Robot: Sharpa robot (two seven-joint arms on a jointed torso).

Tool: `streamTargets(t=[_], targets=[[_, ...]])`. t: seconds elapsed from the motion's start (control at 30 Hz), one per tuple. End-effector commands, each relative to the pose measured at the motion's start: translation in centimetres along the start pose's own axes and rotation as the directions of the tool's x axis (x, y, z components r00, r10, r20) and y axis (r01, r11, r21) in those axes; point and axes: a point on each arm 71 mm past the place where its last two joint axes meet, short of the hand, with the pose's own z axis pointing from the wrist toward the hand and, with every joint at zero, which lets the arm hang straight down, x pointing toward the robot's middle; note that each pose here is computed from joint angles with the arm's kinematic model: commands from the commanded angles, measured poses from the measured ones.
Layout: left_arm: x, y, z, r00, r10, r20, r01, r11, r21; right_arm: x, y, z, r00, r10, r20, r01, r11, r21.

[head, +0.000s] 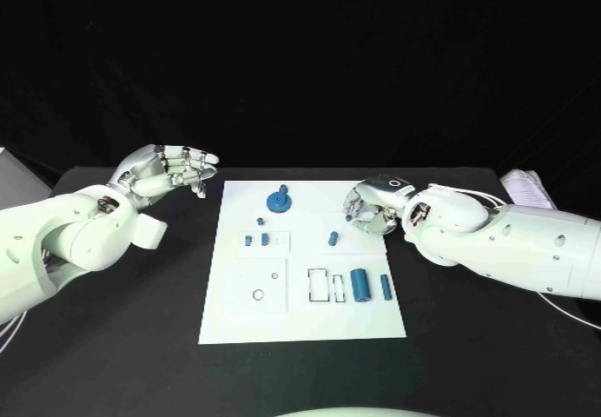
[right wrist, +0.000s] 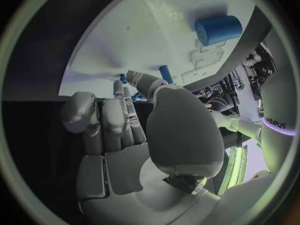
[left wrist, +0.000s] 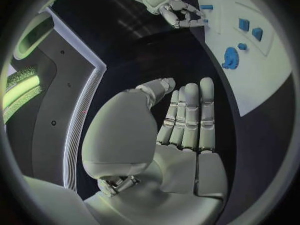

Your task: Assemble the parts on the task board

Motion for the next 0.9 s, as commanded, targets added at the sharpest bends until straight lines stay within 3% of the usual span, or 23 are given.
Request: streamTargets(t=[0.03, 0.9], targets=[[0.09, -0.32, -0.06, 0.998, -0.064, -0.009, 0.064, 0.997, 0.035, 0.0, 0.0, 0.1, 0.999, -0.048, 0.018, 0.047, 0.999, 0.027], [-0.09, -0.28, -0.37, 0.997, -0.083, -0.002, 0.083, 0.996, 0.016, 1.2, 0.7, 1.3, 0.999, -0.053, -0.006, 0.053, 0.998, 0.034]])
